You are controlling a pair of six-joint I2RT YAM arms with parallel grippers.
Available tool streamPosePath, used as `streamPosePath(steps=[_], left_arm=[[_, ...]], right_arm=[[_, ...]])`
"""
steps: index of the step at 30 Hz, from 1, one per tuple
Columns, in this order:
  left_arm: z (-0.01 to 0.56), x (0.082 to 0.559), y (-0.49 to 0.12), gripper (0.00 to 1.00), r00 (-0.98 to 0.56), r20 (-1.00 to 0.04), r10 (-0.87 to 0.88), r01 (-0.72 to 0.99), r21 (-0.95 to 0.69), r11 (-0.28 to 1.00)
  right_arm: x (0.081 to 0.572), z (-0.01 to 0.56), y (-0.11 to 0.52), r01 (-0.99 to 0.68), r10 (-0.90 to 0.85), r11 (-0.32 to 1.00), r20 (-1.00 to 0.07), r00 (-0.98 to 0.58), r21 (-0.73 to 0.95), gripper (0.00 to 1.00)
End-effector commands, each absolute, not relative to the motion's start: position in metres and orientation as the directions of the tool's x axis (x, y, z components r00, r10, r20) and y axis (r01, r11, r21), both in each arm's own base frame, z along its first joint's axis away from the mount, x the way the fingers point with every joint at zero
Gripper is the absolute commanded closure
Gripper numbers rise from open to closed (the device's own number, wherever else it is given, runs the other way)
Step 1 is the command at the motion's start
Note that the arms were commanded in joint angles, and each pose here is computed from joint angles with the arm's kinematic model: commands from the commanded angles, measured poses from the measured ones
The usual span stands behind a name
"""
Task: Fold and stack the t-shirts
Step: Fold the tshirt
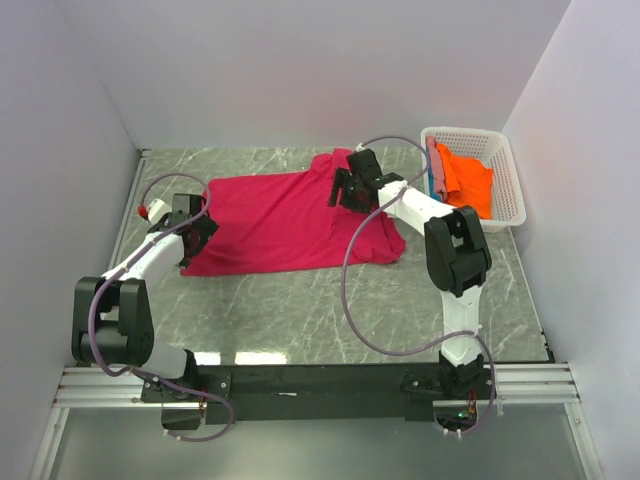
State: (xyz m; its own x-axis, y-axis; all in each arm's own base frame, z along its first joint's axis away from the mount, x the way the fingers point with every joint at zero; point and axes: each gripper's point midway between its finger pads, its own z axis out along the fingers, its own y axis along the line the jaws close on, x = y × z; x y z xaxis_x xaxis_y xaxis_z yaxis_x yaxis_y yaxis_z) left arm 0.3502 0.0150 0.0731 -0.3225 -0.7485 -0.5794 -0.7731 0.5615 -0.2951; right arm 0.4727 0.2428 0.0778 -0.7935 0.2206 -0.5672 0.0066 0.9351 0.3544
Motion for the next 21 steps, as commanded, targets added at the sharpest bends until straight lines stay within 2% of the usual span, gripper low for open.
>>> streamPosePath(steps=[1, 12, 21], left_arm=[[0.078, 0.352, 0.018, 0.01, -0.331, -0.605, -0.724, -0.765, -0.278, 0.581], [0.070, 0.353, 0.017, 0.01, -0.348, -0.595, -0.724, -0.767, -0.263, 0.585], [0.068, 0.352, 0.017, 0.00, -0.352, -0.593, -0.724, -0.770, -0.256, 0.584]], right_arm=[[0.471, 0.086, 0.196, 0.110, 0.251, 0.958, -0.582, -0.773, 0.266, 0.26], [0.485, 0.084, 0.237, 0.001, 0.176, 0.955, -0.566, -0.805, 0.296, 0.30], [0.494, 0.059, 0.249, -0.001, 0.122, 0.976, -0.549, -0.827, 0.219, 0.37]])
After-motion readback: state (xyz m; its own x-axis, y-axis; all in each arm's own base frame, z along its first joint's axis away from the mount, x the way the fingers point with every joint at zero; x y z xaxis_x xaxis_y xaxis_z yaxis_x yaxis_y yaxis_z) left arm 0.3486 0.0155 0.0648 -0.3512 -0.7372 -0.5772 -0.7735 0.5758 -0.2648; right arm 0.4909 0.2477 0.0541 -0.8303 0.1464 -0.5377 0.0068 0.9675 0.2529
